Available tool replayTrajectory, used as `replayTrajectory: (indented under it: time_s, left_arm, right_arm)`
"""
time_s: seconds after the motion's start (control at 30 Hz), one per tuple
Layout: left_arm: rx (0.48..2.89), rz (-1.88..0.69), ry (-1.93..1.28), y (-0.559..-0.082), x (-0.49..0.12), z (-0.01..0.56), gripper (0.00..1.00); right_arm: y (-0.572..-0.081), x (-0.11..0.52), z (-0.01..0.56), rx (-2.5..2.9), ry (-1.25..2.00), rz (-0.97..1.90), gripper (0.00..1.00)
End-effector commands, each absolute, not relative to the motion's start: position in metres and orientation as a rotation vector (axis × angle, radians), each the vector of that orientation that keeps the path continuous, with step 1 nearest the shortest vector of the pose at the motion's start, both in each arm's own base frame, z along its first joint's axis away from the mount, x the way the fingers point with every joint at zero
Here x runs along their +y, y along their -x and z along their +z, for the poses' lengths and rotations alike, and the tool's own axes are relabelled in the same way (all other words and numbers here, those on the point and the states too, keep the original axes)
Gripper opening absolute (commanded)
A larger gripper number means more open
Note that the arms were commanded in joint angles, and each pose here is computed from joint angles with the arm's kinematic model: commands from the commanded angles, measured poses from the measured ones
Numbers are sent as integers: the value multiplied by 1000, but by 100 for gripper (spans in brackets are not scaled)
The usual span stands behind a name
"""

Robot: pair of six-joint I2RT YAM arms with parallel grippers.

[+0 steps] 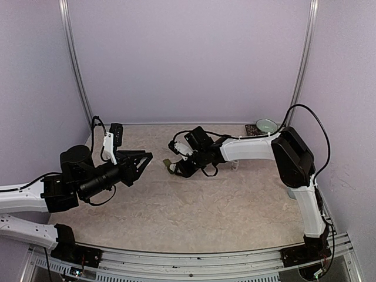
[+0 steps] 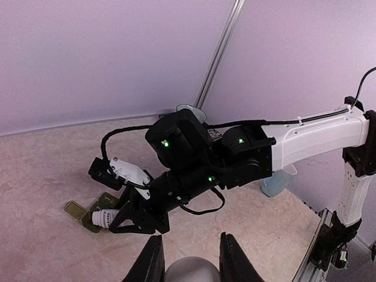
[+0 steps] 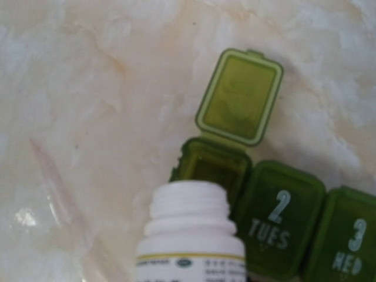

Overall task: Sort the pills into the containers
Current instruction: Pour the pill into the compartment of the pill container.

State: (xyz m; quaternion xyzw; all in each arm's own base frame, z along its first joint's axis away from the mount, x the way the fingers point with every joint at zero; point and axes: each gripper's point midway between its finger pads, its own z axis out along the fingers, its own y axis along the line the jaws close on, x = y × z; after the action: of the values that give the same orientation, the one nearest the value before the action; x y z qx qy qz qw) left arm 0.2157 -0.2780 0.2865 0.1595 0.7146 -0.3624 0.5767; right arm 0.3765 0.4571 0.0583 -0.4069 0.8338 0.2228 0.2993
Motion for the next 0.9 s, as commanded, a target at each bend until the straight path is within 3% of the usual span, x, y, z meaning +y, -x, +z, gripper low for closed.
replayTrajectory:
  time_s: [0.0,0.87]
  left_arm:
    - [1645,-863,-352,-218,-277,295,18]
    - [1657,-883,-333,-217,-276,289,18]
  right_arm:
    - [-374,462,59,2219,1104,588,0]
    - [-377,463,66,2271,1125,554,0]
